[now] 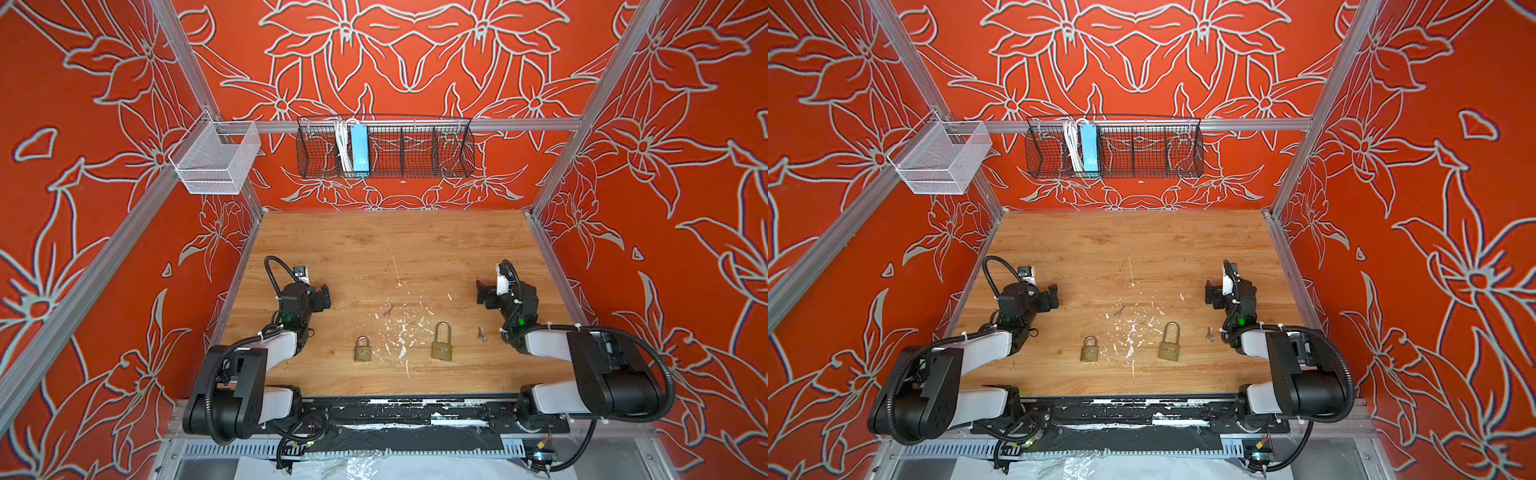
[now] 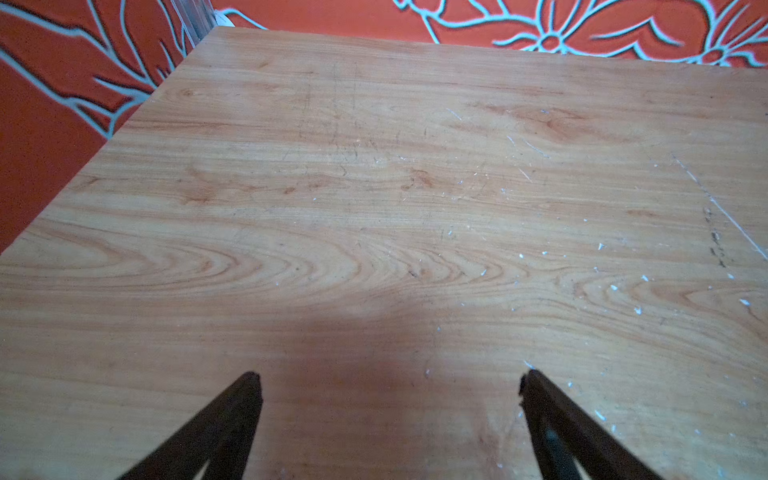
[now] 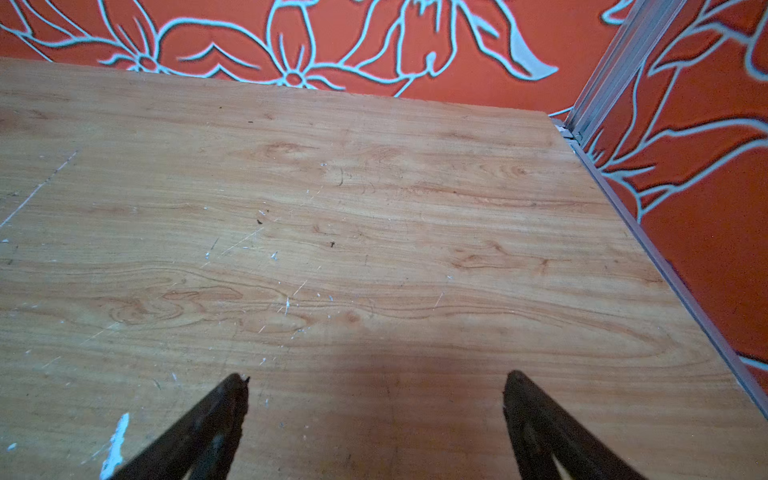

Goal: Unlock with the key

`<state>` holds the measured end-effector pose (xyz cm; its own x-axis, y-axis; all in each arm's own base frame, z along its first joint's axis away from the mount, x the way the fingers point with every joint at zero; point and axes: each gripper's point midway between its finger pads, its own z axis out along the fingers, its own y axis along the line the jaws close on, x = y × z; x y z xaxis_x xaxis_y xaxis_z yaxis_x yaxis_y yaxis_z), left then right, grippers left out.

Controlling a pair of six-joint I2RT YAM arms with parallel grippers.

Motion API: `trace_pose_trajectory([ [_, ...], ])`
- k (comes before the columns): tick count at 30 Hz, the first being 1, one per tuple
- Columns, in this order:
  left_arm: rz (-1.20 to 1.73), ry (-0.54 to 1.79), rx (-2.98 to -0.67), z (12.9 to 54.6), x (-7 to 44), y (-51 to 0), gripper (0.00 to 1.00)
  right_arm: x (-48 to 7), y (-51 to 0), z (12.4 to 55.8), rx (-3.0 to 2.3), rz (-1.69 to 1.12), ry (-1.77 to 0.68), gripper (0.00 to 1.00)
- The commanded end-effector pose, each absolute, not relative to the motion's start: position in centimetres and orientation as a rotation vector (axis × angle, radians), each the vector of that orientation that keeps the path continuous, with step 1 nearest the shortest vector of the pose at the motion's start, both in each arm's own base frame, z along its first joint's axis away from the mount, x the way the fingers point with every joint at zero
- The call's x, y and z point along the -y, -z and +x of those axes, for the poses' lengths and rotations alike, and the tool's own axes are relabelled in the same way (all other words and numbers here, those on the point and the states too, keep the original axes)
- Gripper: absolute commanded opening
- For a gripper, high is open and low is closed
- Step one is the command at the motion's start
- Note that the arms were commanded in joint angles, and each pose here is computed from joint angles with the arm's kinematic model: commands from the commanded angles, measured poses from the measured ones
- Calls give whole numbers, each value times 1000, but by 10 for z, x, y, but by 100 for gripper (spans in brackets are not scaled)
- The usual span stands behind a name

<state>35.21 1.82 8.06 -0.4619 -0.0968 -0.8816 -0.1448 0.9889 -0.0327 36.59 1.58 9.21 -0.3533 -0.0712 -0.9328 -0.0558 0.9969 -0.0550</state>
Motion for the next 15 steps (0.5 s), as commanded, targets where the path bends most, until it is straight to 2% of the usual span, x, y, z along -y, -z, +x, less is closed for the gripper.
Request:
trace_pose_trajectory([
  [1, -157, -59, -2030, 359, -19, -89, 97, -17, -95, 369, -1927, -117, 19, 98],
  [4, -158, -57, -2030, 359, -20, -90, 97, 2, -92, 375, -1968, 5, 89, 98],
  [15, -159, -54, -2031, 359, -20, -89, 97, -3, -95, 371, -1940, -35, 76, 98],
])
